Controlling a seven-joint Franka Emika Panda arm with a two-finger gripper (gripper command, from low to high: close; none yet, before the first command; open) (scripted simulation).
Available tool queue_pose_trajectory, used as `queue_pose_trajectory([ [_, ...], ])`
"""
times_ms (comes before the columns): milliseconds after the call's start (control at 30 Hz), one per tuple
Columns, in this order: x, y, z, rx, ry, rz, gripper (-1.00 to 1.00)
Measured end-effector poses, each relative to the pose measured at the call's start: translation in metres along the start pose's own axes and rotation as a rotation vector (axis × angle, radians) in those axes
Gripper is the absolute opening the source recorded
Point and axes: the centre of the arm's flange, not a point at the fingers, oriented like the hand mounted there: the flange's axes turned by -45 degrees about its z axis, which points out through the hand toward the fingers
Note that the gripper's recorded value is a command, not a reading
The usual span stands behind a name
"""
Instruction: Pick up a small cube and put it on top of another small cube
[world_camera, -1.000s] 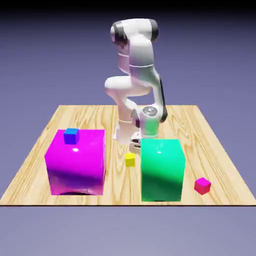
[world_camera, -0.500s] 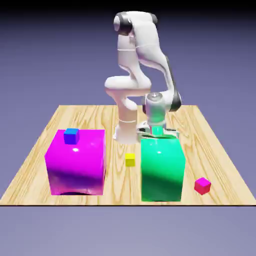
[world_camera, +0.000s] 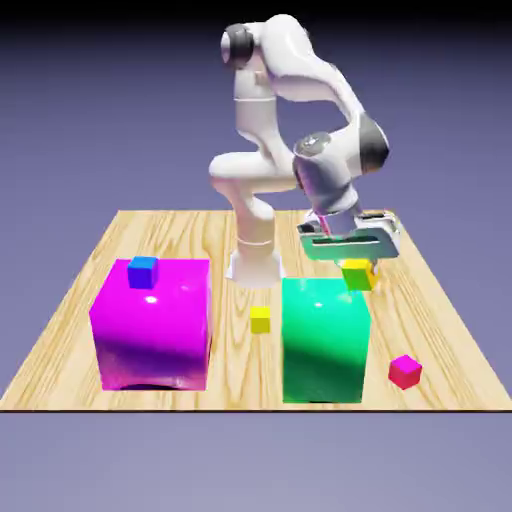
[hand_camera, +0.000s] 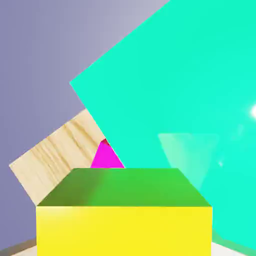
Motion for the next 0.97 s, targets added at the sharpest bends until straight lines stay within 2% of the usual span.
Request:
queue_pose_trajectory([
  [300,0.110,0.144,-0.110,-0.067,0.156,0.447,-1.00],
  [533,0.136,0.287,-0.192,-0.131,0.260,0.834,-1.00],
  [567,0.136,0.293,-0.200,-0.131,0.264,0.854,-1.00],
  [600,0.136,0.293,-0.200,-0.131,0.264,0.854,-1.00],
  [733,0.149,0.308,-0.138,-0.131,0.264,0.854,-1.00],
  [767,0.149,0.309,-0.133,-0.131,0.264,0.854,1.00],
  [833,0.149,0.309,-0.133,-0.133,0.264,0.854,1.00],
  [967,0.138,0.294,-0.195,-0.133,0.264,0.854,1.00],
])
